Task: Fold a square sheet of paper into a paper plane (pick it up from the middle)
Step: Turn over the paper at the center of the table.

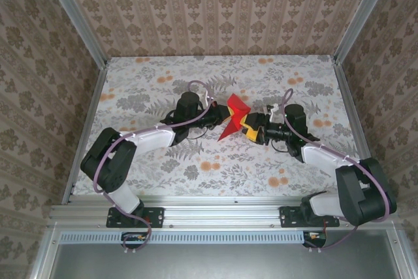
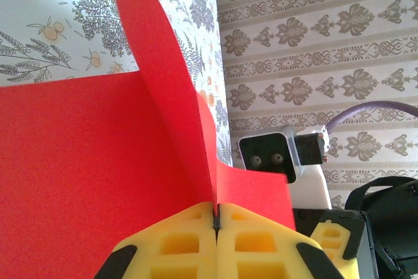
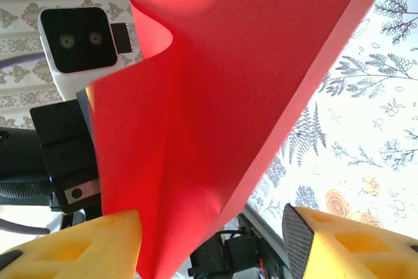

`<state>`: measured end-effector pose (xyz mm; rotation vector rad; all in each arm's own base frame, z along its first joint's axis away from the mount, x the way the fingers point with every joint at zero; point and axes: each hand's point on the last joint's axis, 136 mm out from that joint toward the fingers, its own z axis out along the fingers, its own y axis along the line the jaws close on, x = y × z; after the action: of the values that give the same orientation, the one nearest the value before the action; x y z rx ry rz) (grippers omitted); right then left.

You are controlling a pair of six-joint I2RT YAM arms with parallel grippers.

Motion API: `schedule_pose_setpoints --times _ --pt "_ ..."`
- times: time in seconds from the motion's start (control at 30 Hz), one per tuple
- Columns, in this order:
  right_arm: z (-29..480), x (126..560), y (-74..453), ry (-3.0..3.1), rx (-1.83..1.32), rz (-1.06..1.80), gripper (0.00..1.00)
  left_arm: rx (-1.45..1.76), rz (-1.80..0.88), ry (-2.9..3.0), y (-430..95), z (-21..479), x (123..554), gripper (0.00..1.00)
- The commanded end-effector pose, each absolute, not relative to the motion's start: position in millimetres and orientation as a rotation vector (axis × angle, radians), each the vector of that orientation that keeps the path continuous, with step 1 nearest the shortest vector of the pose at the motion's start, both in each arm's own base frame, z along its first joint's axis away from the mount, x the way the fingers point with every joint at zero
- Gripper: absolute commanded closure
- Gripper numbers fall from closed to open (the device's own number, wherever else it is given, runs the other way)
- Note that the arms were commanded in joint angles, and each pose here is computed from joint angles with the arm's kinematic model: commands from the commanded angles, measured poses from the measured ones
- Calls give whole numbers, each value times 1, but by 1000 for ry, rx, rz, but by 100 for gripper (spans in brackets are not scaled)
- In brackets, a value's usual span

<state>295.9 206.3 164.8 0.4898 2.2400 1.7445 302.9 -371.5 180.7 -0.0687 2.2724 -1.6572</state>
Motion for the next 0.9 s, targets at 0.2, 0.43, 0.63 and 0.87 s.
schedule_pose_setpoints --times 0.2,0.43,0.63,0.87 --pt "183 285 201 2185 497 1763 36 -71 -1699 2235 -378 190 307 98" --pt "180 290 206 2219 522 1751 31 -55 -1729 2222 -384 194 306 98" --pt "181 300 216 2226 518 1767 32 -61 -1738 2220 -385 194 304 98" --pt "173 308 221 2218 563 1800 37 -62 -1745 2210 -387 196 304 99"
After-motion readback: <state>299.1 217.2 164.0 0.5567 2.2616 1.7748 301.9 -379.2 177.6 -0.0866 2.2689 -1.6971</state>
